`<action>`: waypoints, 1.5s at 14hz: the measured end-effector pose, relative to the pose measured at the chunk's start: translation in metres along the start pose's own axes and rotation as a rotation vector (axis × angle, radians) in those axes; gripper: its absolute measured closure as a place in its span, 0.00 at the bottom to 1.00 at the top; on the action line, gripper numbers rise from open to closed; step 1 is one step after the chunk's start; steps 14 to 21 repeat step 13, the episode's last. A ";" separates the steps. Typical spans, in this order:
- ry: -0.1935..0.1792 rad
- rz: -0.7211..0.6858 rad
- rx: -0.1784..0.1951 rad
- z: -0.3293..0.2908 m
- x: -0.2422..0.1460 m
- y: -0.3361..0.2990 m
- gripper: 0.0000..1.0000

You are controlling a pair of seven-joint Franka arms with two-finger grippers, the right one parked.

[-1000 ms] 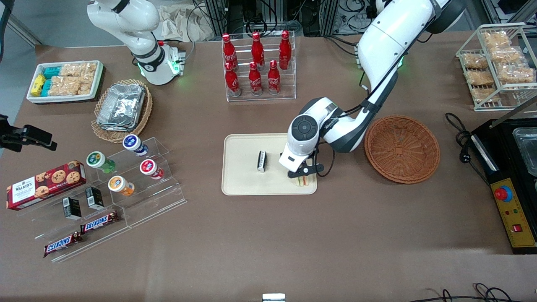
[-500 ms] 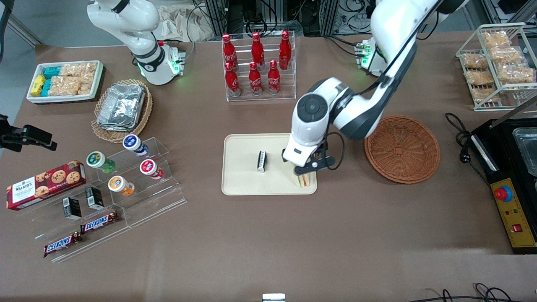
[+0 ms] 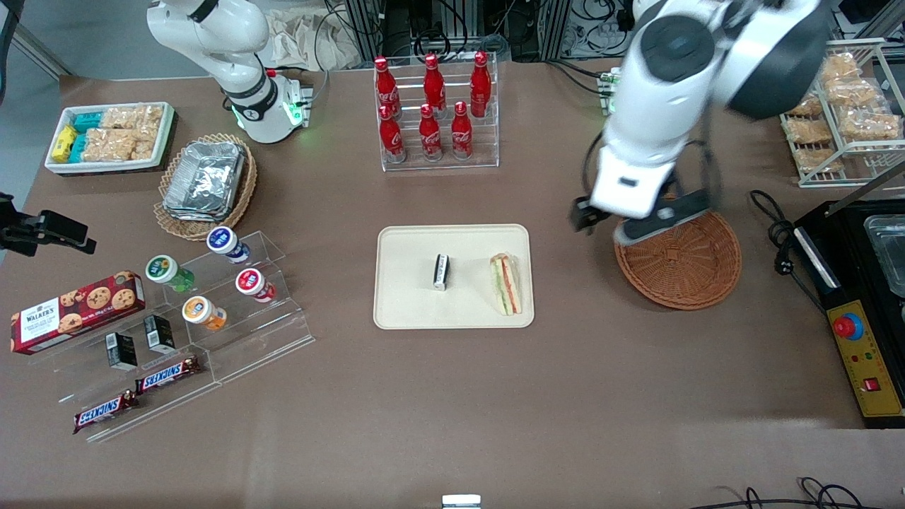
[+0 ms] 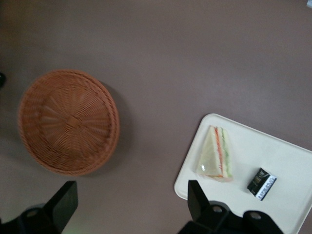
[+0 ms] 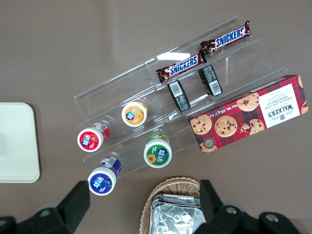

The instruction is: Place sandwich from basket to tray

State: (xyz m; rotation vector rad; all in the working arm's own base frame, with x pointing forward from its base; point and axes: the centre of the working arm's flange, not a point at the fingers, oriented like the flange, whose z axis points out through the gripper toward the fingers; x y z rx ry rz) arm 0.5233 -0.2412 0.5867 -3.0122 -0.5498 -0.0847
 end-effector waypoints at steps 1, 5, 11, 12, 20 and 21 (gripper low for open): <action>-0.004 0.025 -0.012 -0.012 0.009 -0.029 0.00; -0.017 0.243 -0.017 -0.024 0.021 -0.136 0.00; -0.071 0.499 -0.028 0.002 0.037 -0.215 0.00; -0.072 0.511 -0.034 0.002 0.042 -0.224 0.00; -0.072 0.518 -0.037 0.003 0.048 -0.232 0.00; -0.072 0.518 -0.037 0.003 0.048 -0.232 0.00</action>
